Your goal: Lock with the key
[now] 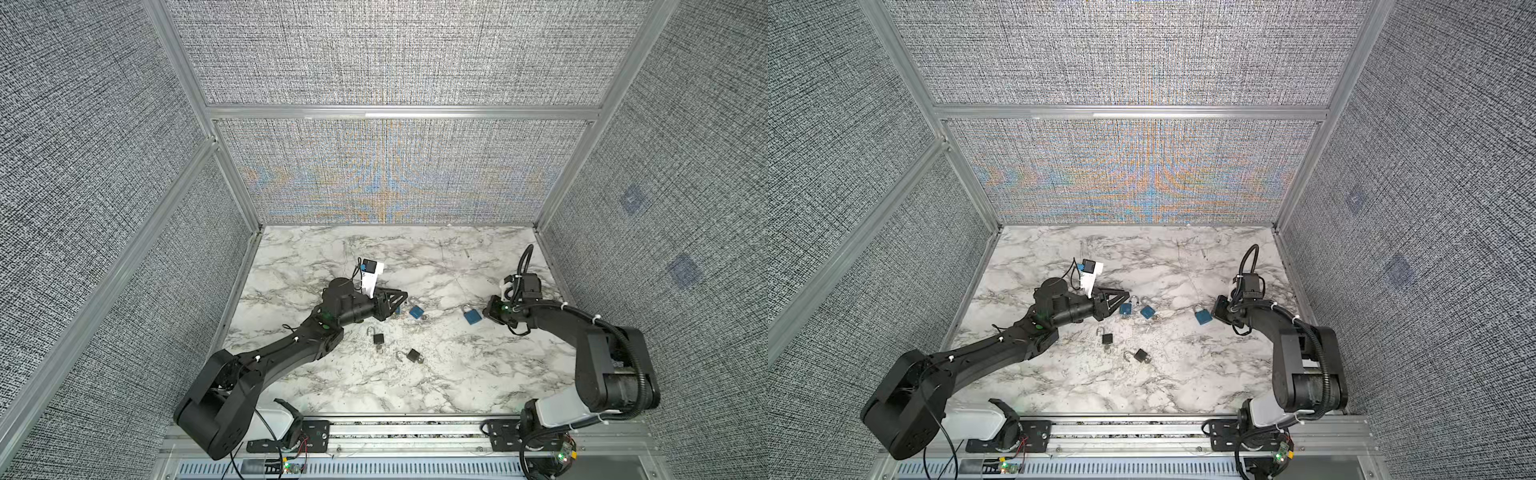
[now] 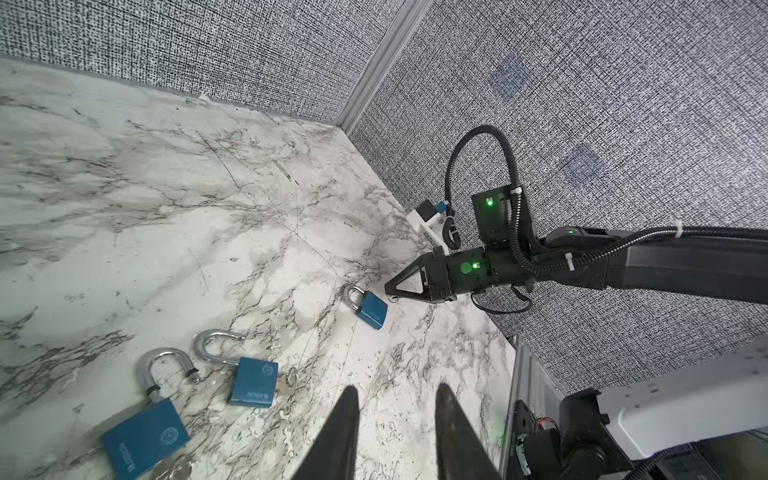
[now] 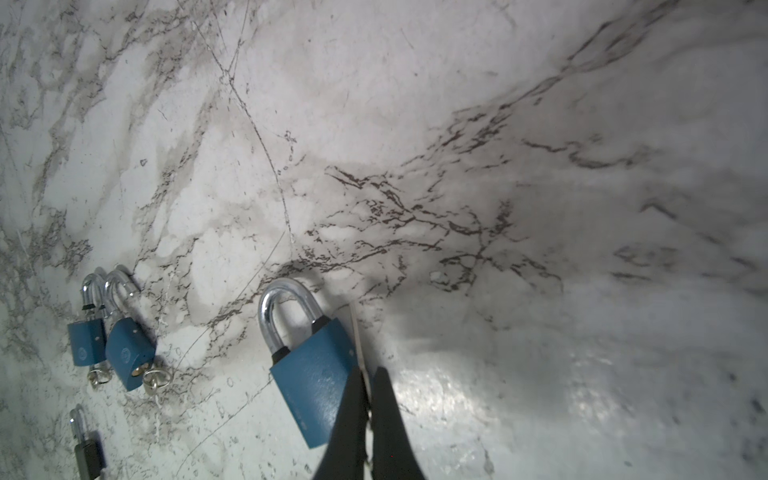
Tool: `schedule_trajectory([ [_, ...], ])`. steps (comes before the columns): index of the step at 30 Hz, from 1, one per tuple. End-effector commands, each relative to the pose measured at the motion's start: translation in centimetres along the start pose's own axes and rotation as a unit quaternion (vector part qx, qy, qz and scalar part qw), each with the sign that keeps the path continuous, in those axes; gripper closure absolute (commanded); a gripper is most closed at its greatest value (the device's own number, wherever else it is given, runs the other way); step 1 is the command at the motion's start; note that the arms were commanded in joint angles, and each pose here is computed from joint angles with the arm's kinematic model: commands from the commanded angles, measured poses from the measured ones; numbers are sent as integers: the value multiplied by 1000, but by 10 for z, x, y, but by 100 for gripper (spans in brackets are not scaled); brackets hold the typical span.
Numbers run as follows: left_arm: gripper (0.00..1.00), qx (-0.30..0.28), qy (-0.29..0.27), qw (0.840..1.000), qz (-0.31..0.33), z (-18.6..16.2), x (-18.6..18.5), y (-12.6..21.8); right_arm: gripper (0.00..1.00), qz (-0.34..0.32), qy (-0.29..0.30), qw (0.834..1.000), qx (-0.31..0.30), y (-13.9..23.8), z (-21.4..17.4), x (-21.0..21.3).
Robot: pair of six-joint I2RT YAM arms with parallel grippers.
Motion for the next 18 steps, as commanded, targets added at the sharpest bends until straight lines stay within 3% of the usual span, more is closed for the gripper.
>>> schedule_trajectory([
  [1, 66, -2, -6, 1000, -8, 3, -3, 0, 100, 8, -1, 1000, -5, -2, 5, 5],
  [18, 66, 2, -7, 1000, -3, 1, -1, 2, 85, -8, 6, 1000, 3, -8, 6, 3],
])
Point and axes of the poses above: each gripper's point midway between its finger pads, its own y axis back along the fingers, its own x axis along the line the jaws close on, z = x × y, the point moved 1 cm from there along y, back along the fingers, and after that the axes turned 3 degrees about y, right-handed, at the moved point
